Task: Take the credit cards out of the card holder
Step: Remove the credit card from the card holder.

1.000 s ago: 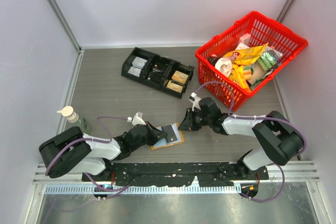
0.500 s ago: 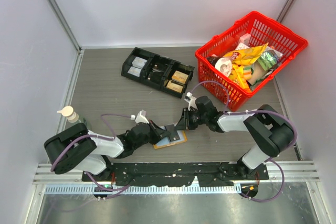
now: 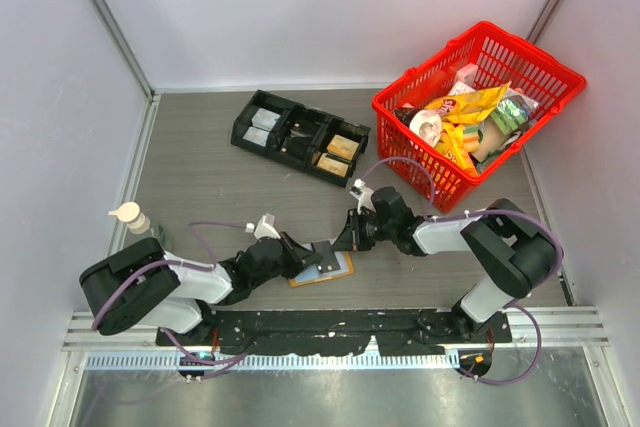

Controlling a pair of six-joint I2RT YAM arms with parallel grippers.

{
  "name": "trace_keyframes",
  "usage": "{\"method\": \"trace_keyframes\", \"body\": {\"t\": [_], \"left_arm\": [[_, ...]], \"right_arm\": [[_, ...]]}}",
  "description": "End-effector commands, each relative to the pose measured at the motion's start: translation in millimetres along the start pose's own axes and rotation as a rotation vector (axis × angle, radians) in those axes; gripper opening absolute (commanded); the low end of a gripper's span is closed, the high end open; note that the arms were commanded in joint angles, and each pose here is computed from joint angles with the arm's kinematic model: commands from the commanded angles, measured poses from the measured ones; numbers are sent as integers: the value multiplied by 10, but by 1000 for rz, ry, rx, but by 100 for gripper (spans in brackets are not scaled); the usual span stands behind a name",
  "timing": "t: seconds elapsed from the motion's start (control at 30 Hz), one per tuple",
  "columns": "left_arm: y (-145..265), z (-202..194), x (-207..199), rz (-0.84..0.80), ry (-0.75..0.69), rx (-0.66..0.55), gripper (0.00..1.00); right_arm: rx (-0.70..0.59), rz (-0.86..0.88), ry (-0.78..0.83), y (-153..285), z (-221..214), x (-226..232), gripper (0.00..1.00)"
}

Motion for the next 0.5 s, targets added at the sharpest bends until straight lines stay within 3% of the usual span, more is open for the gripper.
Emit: {"method": "trace_keyframes", "body": {"t": [0.0,0.23,0.47], "left_arm": [[45,85,-19,-19,22,-45,10],[93,104,-134,-76,66,-48,17],[136,129,-161,-88,67,-59,16]], "right_arm": [[117,-198,-43,104,-471,-494,1],[122,-217,-37,96,-481,-542,1],[127,-228,-41,91,-501,-574,1]]}}
Point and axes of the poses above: each gripper's point midway between its finger pads, its own y axis back along the fingers, its own x axis along the line the jaws close on, z = x × y, the point moved 2 cm from there along y, back along the fingers, and after that the axes turned 4 degrees about -y, right-handed, at the moved point
